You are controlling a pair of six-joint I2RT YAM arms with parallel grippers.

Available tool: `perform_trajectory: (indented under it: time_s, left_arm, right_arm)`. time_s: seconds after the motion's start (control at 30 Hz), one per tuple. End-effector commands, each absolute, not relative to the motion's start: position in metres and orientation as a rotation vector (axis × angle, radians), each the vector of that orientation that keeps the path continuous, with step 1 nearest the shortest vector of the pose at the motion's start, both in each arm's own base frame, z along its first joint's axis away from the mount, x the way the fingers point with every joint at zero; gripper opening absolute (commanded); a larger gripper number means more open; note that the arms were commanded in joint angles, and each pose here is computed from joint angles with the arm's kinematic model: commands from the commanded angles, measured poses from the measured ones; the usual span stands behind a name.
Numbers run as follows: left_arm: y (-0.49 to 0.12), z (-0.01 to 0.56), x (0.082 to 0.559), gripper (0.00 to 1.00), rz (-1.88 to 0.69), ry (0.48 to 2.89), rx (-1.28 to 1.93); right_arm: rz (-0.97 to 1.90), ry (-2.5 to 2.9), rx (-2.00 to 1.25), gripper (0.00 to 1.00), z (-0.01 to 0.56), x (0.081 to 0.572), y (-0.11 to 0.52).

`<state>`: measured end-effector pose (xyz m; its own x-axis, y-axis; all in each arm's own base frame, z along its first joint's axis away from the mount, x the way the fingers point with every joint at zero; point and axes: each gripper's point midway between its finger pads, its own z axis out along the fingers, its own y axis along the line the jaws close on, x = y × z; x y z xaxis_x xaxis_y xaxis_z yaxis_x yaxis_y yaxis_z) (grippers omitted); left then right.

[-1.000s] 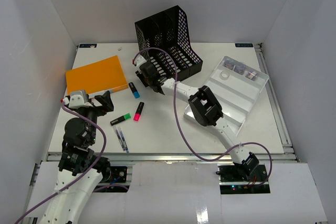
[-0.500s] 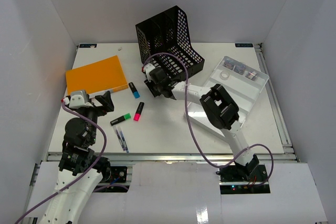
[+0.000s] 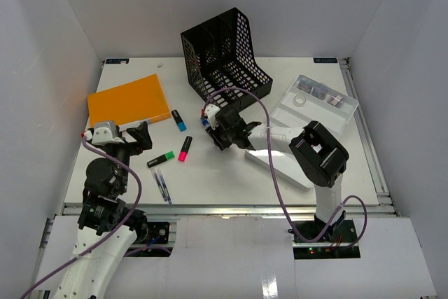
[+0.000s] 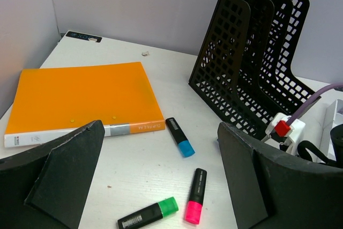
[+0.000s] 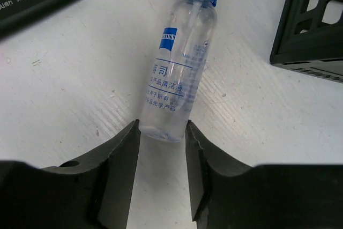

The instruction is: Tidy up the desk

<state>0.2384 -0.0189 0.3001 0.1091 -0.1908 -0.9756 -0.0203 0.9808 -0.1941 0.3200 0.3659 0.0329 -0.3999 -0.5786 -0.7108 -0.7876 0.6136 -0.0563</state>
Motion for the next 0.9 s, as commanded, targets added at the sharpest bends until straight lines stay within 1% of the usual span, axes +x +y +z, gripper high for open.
perform_trajectory:
  time_s: [0.0, 0.1, 0.13, 0.2, 0.3, 0.33, 0.4, 0.5, 0.57, 0.6, 0.7, 0.77, 0.83, 0.87]
  left_arm:
    - [-0.019, 0.303, 0.237, 0.98, -0.125, 1.447, -0.165]
    - [-0.019, 0.302, 0.238, 0.98, -0.126, 1.450, -0.162]
    - [-0.020, 0.301, 0.239, 0.98, -0.125, 1.452, -0.162]
    - [-0.020, 0.301, 0.239, 0.98, -0.127, 1.454, -0.159]
    - [-0.021, 0.300, 0.239, 0.98, -0.130, 1.457, -0.156]
    - [-0.021, 0.300, 0.240, 0.98, -0.131, 1.457, -0.156]
    - [-0.021, 0.300, 0.240, 0.98, -0.129, 1.458, -0.155]
    - [-0.025, 0.297, 0.242, 0.98, -0.143, 1.466, -0.138]
    - [-0.034, 0.294, 0.244, 0.98, -0.168, 1.481, -0.099]
    - [-0.039, 0.291, 0.247, 0.98, -0.184, 1.498, -0.079]
    - [-0.059, 0.285, 0.251, 0.98, -0.257, 1.533, 0.008]
    - [-0.065, 0.281, 0.253, 0.98, -0.280, 1.551, 0.031]
    - [-0.071, 0.277, 0.255, 0.98, -0.302, 1.571, 0.050]
    - [-0.075, 0.276, 0.255, 0.98, -0.317, 1.575, 0.063]
  right_arm:
    - [0.358, 2.253, -1.172, 0.48, 0.000, 0.300, 0.358]
    - [0.354, 2.254, -1.166, 0.63, 0.004, 0.308, 0.367]
    - [0.345, 2.257, -1.165, 0.66, 0.002, 0.310, 0.367]
    - [0.344, 2.244, -1.161, 0.68, 0.006, 0.315, 0.371]
    - [0.336, 2.235, -1.161, 0.67, 0.008, 0.320, 0.375]
    - [0.336, 2.229, -1.162, 0.63, 0.009, 0.321, 0.376]
    - [0.342, 2.218, -1.171, 0.51, 0.013, 0.321, 0.377]
    - [0.380, 2.174, -1.207, 0.30, 0.027, 0.317, 0.379]
    - [0.453, 2.085, -1.263, 0.24, 0.058, 0.312, 0.385]
    - [0.523, 2.023, -1.310, 0.23, 0.075, 0.306, 0.392]
    - [0.594, 1.833, -1.382, 0.20, 0.133, 0.309, 0.384]
    - [0.644, 1.741, -1.409, 0.17, 0.168, 0.310, 0.369]
    - [0.725, 1.646, -1.433, 0.16, 0.203, 0.301, 0.344]
    - [0.716, 1.640, -1.418, 0.15, 0.209, 0.306, 0.324]
